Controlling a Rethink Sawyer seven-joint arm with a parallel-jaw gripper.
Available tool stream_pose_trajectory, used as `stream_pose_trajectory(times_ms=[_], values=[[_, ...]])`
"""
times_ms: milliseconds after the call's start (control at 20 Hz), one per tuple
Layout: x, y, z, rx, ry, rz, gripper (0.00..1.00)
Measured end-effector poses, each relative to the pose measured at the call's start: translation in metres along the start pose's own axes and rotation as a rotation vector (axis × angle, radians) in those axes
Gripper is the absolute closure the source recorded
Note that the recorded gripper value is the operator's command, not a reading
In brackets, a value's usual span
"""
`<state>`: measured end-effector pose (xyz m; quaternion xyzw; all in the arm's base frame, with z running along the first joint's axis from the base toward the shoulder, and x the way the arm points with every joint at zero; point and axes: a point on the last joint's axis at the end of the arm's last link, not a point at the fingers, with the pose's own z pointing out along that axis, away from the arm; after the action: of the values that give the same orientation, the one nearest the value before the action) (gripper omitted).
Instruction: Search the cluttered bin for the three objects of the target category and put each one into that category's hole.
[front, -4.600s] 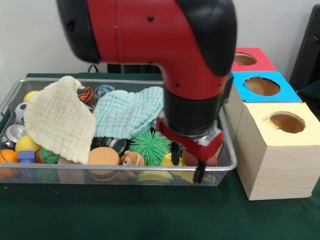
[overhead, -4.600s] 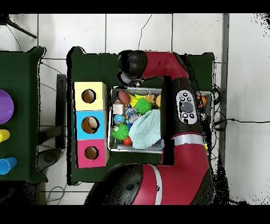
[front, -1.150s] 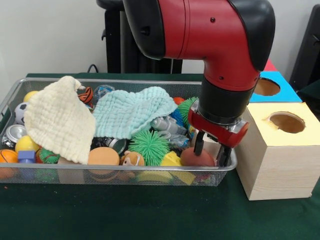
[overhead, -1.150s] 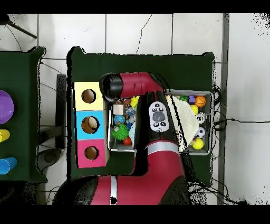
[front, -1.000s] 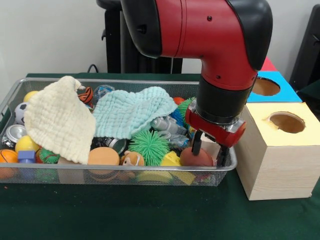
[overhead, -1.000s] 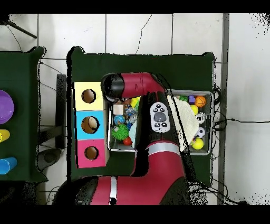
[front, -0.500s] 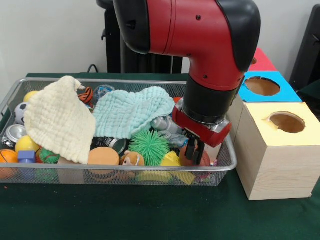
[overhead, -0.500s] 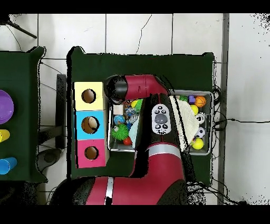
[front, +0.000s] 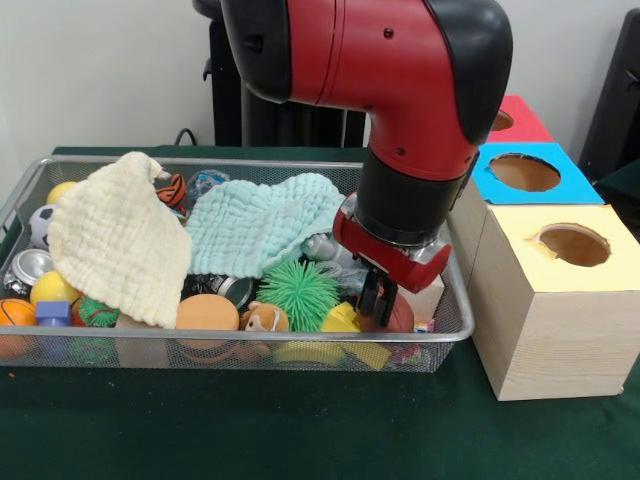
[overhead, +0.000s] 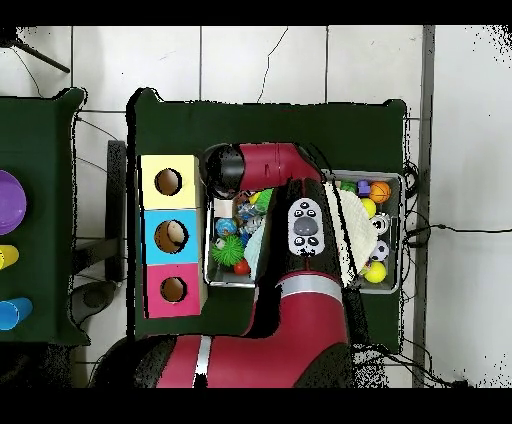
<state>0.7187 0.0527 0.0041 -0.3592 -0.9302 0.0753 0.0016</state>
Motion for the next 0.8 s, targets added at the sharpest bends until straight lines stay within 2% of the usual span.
stream_pose_trajectory(times_ms=[300,600,700,800], values=[[0.006,0.007,-0.005,-0.004,0.011,0.029,1.00],[0.021,0.024,-0.018,-0.012,0.017,0.056,1.00],[0.024,0.027,-0.021,-0.012,0.019,0.070,1.00],[0.028,0.029,-0.025,-0.011,0.023,0.106,1.00]])
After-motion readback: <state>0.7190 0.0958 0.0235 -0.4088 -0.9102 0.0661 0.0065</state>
